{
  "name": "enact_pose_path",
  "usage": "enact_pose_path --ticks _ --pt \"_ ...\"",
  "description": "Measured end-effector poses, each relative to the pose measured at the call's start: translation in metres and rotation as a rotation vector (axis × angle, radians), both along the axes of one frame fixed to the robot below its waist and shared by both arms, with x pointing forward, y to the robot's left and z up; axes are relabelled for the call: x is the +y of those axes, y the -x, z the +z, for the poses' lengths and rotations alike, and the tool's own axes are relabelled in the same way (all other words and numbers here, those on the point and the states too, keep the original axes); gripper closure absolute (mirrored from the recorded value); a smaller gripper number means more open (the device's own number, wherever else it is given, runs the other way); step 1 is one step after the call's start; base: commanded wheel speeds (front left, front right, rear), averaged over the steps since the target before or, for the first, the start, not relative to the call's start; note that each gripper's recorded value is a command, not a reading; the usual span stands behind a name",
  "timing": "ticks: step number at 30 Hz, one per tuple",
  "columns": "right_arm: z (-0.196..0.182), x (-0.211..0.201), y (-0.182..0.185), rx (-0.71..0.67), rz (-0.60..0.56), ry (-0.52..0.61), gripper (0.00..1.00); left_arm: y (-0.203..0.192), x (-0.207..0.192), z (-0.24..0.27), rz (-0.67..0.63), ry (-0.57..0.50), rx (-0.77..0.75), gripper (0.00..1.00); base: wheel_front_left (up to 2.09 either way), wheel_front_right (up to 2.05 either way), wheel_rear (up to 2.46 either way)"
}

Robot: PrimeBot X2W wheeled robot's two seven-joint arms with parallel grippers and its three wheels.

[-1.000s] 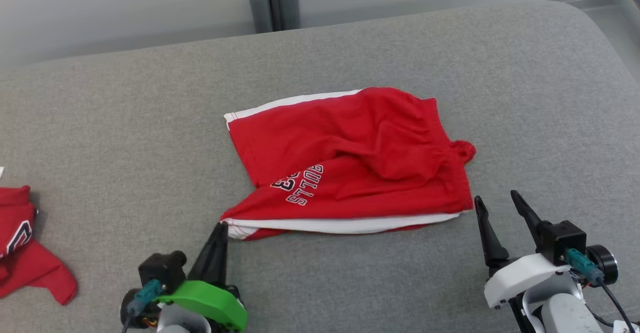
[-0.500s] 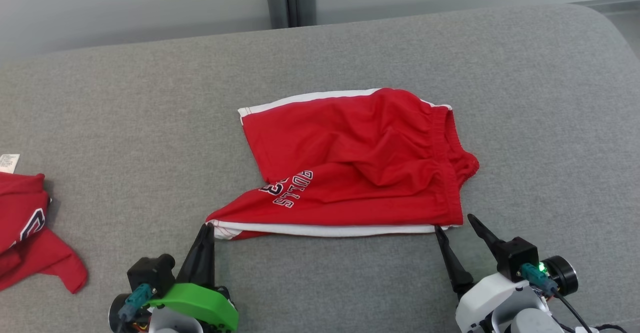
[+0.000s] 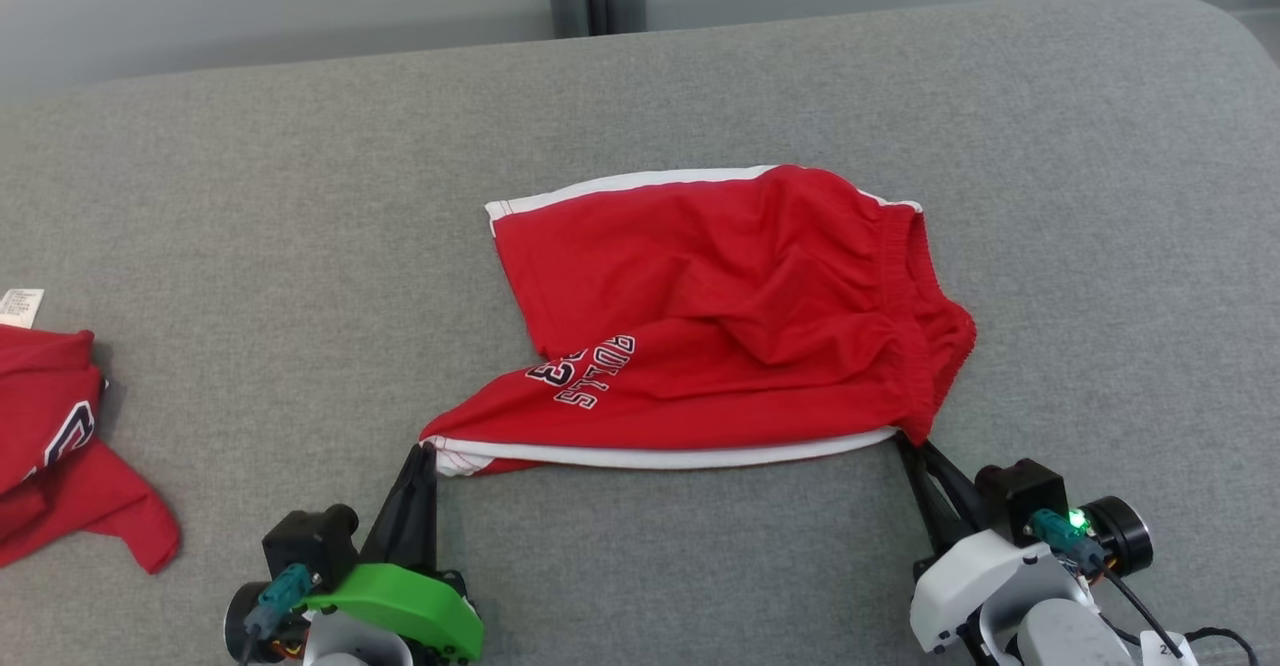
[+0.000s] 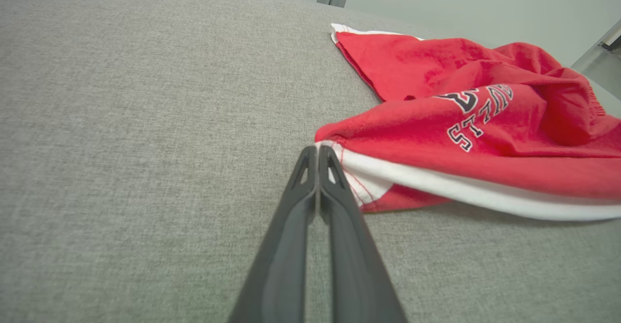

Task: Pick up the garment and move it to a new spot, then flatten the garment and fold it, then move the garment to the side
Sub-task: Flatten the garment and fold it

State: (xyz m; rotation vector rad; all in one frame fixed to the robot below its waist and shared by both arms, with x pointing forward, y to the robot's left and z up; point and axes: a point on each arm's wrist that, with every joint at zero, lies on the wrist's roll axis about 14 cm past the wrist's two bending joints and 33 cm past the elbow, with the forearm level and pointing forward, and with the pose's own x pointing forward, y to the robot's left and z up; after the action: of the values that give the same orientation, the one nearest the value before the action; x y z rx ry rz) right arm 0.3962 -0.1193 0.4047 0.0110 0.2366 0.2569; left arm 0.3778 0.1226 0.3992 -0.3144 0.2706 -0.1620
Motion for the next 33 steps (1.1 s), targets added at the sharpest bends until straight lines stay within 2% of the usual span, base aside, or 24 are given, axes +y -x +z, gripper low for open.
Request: enact_pose_path --ticks 5,10,17,21,22,27,29,33 --pt "0.01 0.003 -0.005 -0.032 0.006 -0.007 1.0 0.0 0.0 0.005 -0.002 -0.004 -0.017 1.0 0.0 0.0 0.0" --pt "0.042 0.006 -0.009 -0.127 0.004 -0.044 1.0 -0.005 0.0 0.029 0.001 0.001 -0.093 1.0 0.0 0.0 0.0" --pt "0.126 0.02 -0.013 -0.362 0.052 -0.137 1.0 -0.022 0.004 0.102 -0.025 -0.029 -0.326 1.0 0.0 0.0 0.0" --pt "0.186 0.023 -0.017 -0.523 0.101 -0.186 1.0 -0.038 0.014 0.173 -0.049 -0.094 -0.542 1.0 0.0 0.0 0.0" --pt "0.215 0.02 -0.02 -0.599 0.124 -0.189 1.0 -0.044 0.015 0.203 -0.077 -0.135 -0.633 1.0 0.0 0.0 0.0" --pt "0.273 0.016 -0.037 -0.719 0.19 -0.14 1.0 -0.064 0.024 0.273 -0.117 -0.213 -0.815 1.0 0.0 0.0 0.0" --pt "0.287 0.019 -0.048 -0.722 0.217 -0.112 1.0 -0.076 0.029 0.287 -0.126 -0.261 -0.833 1.0 0.0 0.0 0.0" --pt "0.3 0.032 -0.079 -0.7 0.266 -0.047 1.0 -0.106 0.037 0.301 -0.121 -0.288 -0.827 1.0 0.0 0.0 0.0"
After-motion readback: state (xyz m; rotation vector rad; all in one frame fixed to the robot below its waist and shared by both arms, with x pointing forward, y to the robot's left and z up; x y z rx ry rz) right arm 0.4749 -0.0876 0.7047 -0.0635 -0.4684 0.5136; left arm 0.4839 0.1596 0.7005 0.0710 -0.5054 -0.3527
